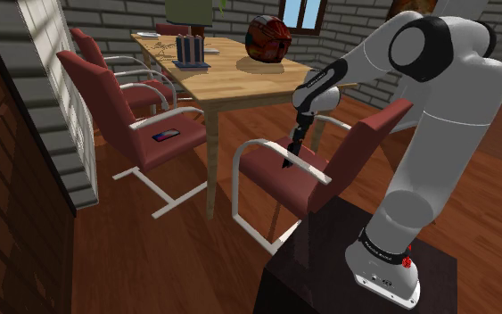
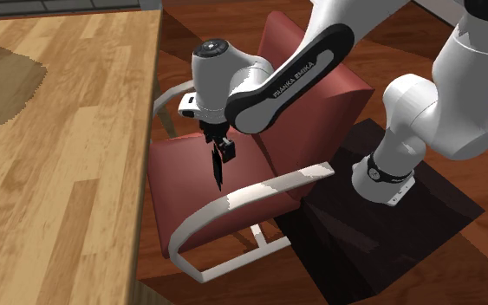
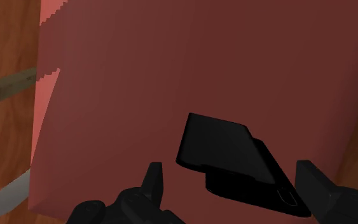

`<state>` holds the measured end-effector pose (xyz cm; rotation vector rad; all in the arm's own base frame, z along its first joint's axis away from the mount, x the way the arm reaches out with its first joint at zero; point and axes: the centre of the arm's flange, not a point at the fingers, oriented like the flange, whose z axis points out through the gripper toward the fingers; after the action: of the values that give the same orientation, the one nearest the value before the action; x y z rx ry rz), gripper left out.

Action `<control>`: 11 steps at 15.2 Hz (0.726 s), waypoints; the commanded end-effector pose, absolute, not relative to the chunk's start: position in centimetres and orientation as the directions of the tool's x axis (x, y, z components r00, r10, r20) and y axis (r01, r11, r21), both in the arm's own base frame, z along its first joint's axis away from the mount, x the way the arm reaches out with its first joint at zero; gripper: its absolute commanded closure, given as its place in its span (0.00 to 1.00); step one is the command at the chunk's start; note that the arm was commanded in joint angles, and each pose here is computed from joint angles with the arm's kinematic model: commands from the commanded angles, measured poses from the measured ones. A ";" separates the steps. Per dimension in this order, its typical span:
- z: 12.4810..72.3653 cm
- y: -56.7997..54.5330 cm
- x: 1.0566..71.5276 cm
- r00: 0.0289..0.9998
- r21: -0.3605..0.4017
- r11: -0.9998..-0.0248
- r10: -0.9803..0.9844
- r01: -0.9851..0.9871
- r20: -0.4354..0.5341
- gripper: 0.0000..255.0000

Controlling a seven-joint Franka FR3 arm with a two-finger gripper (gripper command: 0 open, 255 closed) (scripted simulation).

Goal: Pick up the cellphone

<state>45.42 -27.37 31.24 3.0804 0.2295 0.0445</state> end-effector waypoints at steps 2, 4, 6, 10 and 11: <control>29.6 -27.4 45.4 0.989 0.055 -0.988 0.149 0.147 0.026 0.00; 28.8 -27.4 45.4 0.989 0.055 -0.988 0.149 0.147 0.026 0.00; 28.8 -27.5 45.5 0.989 0.055 -0.988 0.149 0.147 0.026 1.00; 28.9 -27.5 45.5 0.989 0.055 -0.988 0.149 0.147 0.026 1.00; 28.9 -27.4 45.5 0.989 0.055 -0.988 0.149 0.147 0.026 1.00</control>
<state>45.56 -27.43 29.03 3.0782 0.2297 0.0506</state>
